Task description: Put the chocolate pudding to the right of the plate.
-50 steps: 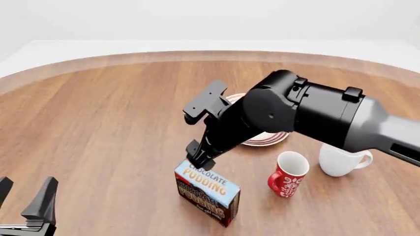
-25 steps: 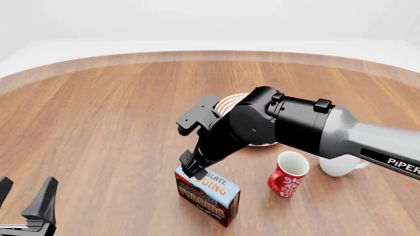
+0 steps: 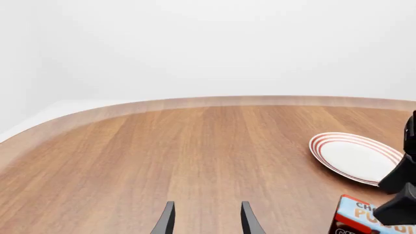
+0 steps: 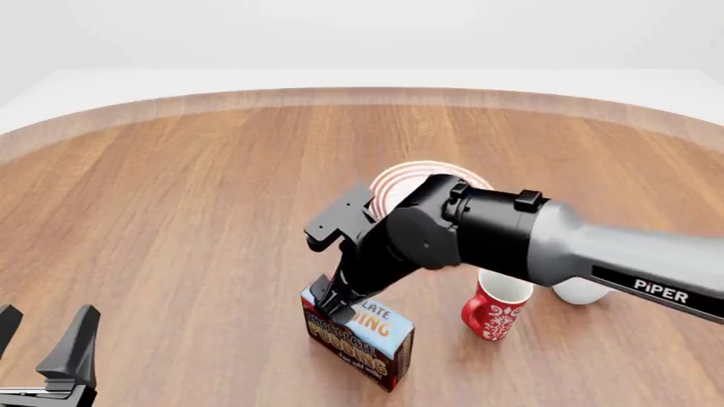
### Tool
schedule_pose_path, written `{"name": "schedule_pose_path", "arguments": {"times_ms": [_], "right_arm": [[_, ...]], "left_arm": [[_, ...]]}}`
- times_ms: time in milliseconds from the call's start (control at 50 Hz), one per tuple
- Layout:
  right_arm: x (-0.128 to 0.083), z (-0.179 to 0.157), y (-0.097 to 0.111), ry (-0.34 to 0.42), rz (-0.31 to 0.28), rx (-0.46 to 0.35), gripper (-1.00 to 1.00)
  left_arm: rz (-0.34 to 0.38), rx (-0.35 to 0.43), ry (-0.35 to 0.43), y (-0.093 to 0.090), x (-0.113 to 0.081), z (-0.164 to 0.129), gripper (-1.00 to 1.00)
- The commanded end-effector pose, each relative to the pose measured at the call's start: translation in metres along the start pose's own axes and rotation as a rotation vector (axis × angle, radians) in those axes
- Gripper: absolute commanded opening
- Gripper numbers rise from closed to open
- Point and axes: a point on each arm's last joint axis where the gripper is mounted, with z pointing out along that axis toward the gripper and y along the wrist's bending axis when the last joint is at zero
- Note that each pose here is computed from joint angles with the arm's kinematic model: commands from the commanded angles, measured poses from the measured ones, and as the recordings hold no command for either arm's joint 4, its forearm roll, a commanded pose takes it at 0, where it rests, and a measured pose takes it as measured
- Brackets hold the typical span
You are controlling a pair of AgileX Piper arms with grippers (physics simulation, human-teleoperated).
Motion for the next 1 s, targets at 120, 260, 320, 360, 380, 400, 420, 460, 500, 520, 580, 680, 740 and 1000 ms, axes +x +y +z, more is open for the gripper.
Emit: {"name": "schedule_pose_path", "arguments": {"times_ms": [120,260,320,360,380,400,420,460,500,520,580,680,740,1000], "right_arm": [[0.005,0.012,0.002,0.011,0.026,-0.003,1.00],[0.007,0.017,0.005,0.016,0.025,-0.007,1.00],[0.006,0.016,0.004,0.012,0.028,-0.006,1.00],[0.008,0.018,0.004,0.014,0.028,-0.005,1.00],[0.008,0.019,0.005,0.015,0.027,-0.006,1.00],[0.007,0.019,0.005,0.015,0.029,-0.006,1.00],[0.007,0.020,0.004,0.015,0.029,-0.006,1.00],[0.007,0.021,0.005,0.015,0.033,-0.006,1.00],[0.009,0.023,0.004,0.019,0.034,-0.005,1.00],[0.010,0.025,0.004,0.022,0.035,-0.006,1.00],[0.012,0.028,0.003,0.028,0.039,-0.003,1.00],[0.015,0.029,-0.003,0.029,0.049,0.004,1.00],[0.016,0.030,-0.005,0.030,0.052,0.006,1.00],[0.024,0.035,-0.008,0.043,0.072,0.011,1.00]], "left_arm": [[0.000,0.000,0.000,0.000,0.000,0.000,1.00],[0.000,0.000,0.000,0.000,0.000,0.000,1.00],[0.000,0.000,0.000,0.000,0.000,0.000,1.00],[0.000,0.000,0.000,0.000,0.000,0.000,1.00],[0.000,0.000,0.000,0.000,0.000,0.000,1.00],[0.000,0.000,0.000,0.000,0.000,0.000,1.00],[0.000,0.000,0.000,0.000,0.000,0.000,1.00],[0.000,0.000,0.000,0.000,0.000,0.000,1.00],[0.000,0.000,0.000,0.000,0.000,0.000,1.00],[0.000,0.000,0.000,0.000,0.000,0.000,1.00],[0.000,0.000,0.000,0.000,0.000,0.000,1.00],[0.000,0.000,0.000,0.000,0.000,0.000,1.00],[0.000,0.000,0.000,0.000,0.000,0.000,1.00],[0.000,0.000,0.000,0.000,0.000,0.000,1.00]]}}
